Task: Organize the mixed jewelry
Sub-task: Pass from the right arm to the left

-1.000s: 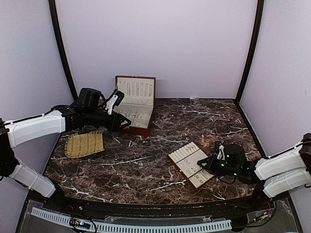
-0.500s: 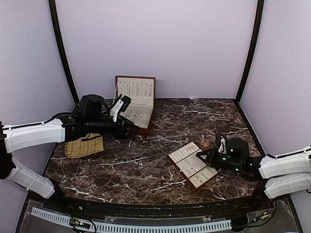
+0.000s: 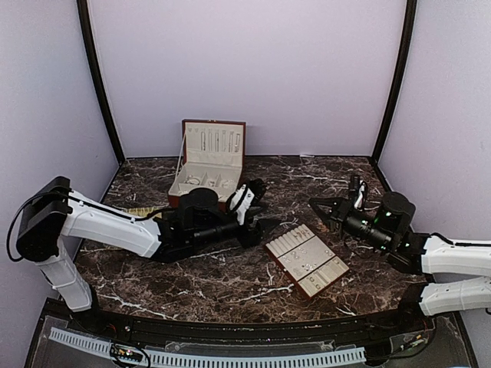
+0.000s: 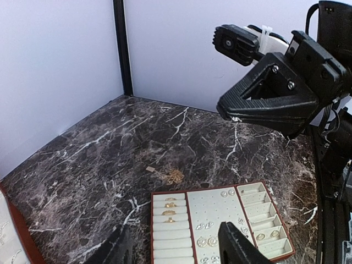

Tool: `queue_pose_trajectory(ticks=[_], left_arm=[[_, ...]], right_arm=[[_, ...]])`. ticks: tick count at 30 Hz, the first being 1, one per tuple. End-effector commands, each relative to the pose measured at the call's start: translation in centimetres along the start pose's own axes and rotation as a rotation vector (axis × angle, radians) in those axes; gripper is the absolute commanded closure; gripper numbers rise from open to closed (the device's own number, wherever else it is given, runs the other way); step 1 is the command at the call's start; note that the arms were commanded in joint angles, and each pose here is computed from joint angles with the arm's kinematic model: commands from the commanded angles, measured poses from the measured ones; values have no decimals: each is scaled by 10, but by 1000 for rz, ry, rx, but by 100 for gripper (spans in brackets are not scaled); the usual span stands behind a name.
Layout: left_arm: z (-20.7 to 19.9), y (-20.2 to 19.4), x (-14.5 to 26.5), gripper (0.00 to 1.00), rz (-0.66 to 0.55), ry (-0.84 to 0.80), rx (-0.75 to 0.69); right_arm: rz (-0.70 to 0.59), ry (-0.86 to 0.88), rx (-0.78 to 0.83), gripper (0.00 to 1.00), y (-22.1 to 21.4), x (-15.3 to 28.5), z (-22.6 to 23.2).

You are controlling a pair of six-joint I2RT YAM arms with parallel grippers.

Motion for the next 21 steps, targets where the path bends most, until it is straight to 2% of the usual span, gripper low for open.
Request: queue_pose_trajectory(ticks=[1,9,21], left_arm=[[-8,47,-13,44,-176,25,-65],[-18,49,-36,44,-193,-14,-71],[-33,45,-43,57,-190,-88,-79]], right_arm=[[-23,154,-20,100,8,0,42],[17,197,-40,100,-3,-7,51],[33,207,-37,100,-6,-12,55]])
Point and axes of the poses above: each gripper's point midway between its finger pads, its own x axis back along the fingers, its own z axis along the line the jaws close on, y = z × x, the point moved 2 cm from there along x, back along the fingers, and after that the axes turned 1 degree about x, right-handed, at the moved point
